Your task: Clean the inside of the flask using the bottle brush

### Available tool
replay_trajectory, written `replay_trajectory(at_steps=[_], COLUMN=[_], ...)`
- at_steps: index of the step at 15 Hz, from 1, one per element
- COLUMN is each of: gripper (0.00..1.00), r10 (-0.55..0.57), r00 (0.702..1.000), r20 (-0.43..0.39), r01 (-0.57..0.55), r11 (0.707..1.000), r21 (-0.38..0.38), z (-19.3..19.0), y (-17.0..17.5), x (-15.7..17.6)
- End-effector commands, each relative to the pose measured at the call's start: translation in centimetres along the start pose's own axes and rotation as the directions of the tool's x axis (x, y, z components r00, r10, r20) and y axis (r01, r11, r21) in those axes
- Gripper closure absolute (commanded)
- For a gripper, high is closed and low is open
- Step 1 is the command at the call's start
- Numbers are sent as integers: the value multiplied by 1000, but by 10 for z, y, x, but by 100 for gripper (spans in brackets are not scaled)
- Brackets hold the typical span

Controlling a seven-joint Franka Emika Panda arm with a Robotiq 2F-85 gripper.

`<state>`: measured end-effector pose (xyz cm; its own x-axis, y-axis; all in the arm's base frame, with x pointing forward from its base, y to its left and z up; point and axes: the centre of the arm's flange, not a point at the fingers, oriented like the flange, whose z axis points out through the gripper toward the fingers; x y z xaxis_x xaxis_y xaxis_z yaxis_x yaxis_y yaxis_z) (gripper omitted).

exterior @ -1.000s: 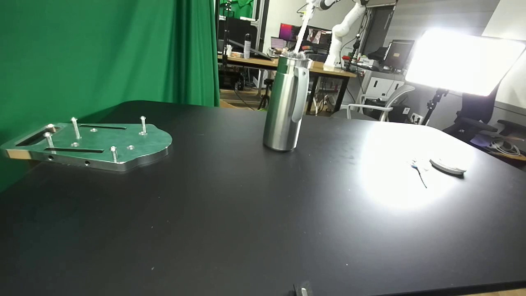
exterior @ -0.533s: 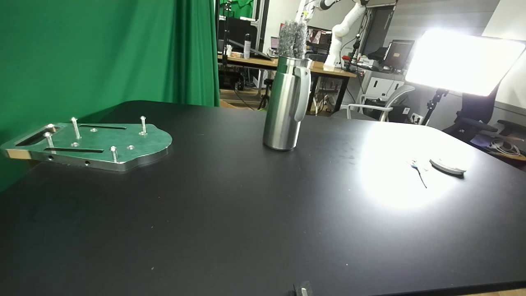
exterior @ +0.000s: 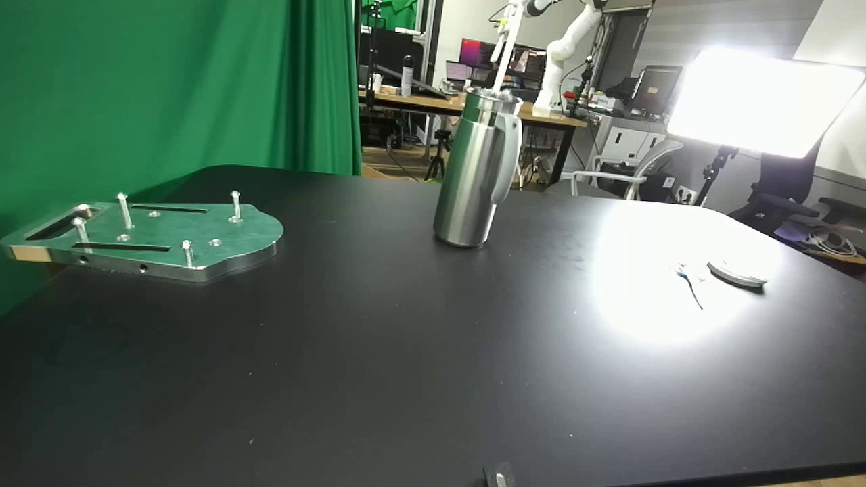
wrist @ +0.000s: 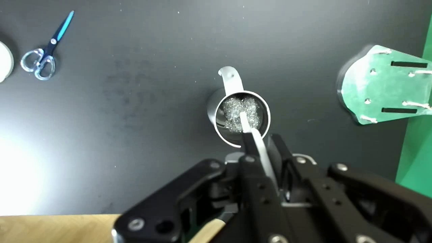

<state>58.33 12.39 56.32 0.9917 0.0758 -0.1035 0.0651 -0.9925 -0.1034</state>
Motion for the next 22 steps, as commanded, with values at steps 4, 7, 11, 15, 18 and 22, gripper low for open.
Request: replay_trajectory(at_steps=[4, 7, 11, 15, 18, 22], gripper=[96, 96, 96, 96, 96, 96], r10=[35, 47, 47, 35, 5, -64], r00=[996, 996, 997, 998, 999, 998], r20=[86, 75, 67, 61, 41, -8], r01=[-30, -43, -43, -31, -3, 64], r11=[998, 997, 997, 998, 999, 997], r21=[-59, -62, -60, -55, -46, -38], z=[76, 97, 105, 104, 93, 63], y=[8, 9, 7, -2, -19, -53], x=[-1, 5, 7, 5, 2, -13])
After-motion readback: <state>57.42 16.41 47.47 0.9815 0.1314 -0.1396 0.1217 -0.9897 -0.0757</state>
